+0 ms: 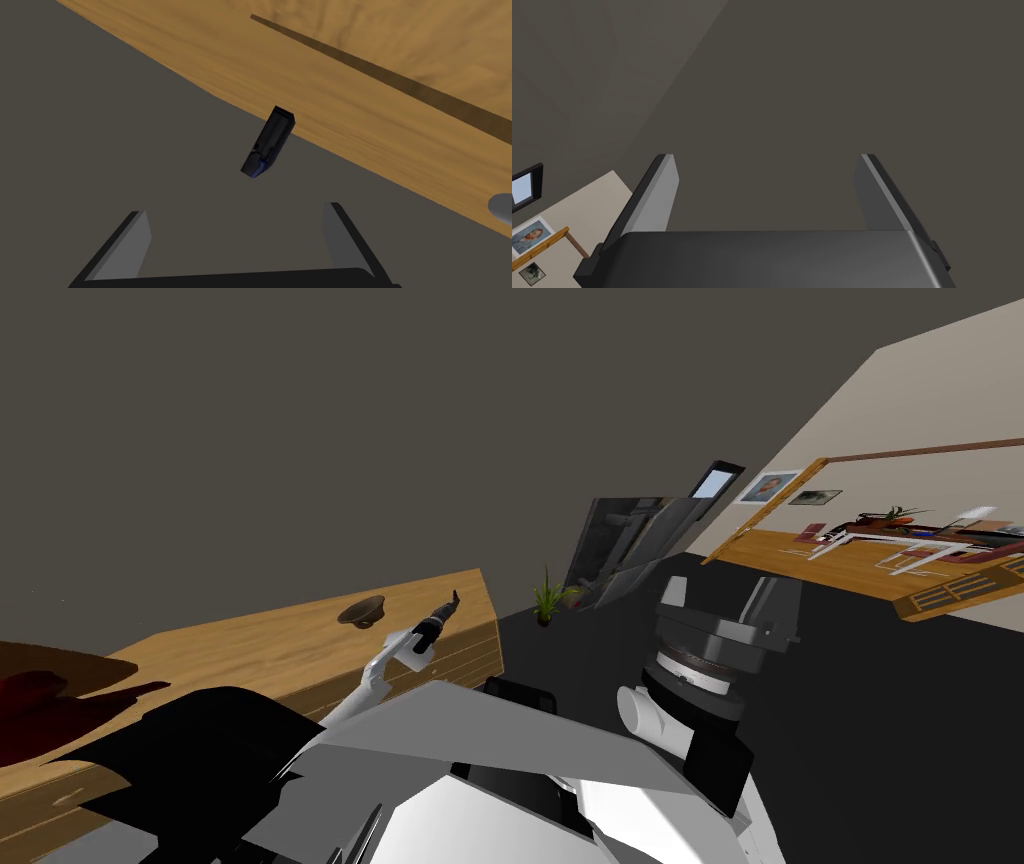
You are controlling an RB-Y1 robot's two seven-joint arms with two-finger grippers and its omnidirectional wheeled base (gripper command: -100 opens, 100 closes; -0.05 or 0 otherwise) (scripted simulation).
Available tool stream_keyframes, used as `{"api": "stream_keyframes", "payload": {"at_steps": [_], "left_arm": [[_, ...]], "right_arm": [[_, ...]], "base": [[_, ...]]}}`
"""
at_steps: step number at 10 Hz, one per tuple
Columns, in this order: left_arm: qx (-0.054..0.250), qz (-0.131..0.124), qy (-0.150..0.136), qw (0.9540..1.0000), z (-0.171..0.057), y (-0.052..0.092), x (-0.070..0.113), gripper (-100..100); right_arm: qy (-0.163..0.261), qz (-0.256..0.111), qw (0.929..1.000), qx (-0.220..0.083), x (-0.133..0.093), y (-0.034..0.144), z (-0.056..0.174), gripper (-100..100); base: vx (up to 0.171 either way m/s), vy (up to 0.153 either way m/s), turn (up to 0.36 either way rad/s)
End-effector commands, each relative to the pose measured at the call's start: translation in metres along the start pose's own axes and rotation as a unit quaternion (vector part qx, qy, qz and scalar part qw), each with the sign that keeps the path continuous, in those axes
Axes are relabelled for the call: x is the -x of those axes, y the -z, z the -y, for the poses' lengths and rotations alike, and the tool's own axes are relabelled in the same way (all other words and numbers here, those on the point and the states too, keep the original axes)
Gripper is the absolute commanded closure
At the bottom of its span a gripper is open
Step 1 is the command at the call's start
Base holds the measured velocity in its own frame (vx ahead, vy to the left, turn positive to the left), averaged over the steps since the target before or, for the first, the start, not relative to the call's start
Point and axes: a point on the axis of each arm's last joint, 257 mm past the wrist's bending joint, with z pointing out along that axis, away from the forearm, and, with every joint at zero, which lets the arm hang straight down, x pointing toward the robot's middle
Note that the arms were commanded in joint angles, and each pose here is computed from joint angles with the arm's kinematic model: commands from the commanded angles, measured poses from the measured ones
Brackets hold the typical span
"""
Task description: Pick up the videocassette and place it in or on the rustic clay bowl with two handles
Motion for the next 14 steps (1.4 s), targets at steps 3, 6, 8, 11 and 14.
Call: {"api": "stream_keyframes", "payload": {"at_steps": [3, 6, 8, 11, 14], "left_arm": [[0.073, 0.000, -0.069, 0.9949, -0.055, -0.008, 0.009, -100], [0.115, 0.004, -0.108, 0.9874, -0.086, -0.009, 0.020, -100], [0.150, 0.010, -0.142, 0.9783, -0.112, -0.008, 0.034, -100], [0.191, 0.019, -0.182, 0.9644, -0.140, -0.005, 0.054, -100], [0.204, 0.023, -0.198, 0.9583, -0.149, -0.002, 0.065, -100]], "right_arm": [[0.000, 0.000, 1.0000, 0.000, 0.000, 0.000, 0.000, 0], [0.000, 0.000, 1.0000, 0.000, 0.000, 0.000, 0.000, 0], [0.000, 0.000, 1.0000, 0.000, 0.000, 0.000, 0.000, 0], [0.000, 0.000, 1.0000, 0.000, 0.000, 0.000, 0.000, 0], [0.000, 0.000, 1.0000, 0.000, 0.000, 0.000, 0.000, 0]], "base": [[0.047, -0.087, -0.092], [0.040, -0.073, -0.049], [0.038, -0.081, -0.092], [0.044, -0.074, -0.055], [0.022, -0.039, -0.040]]}}
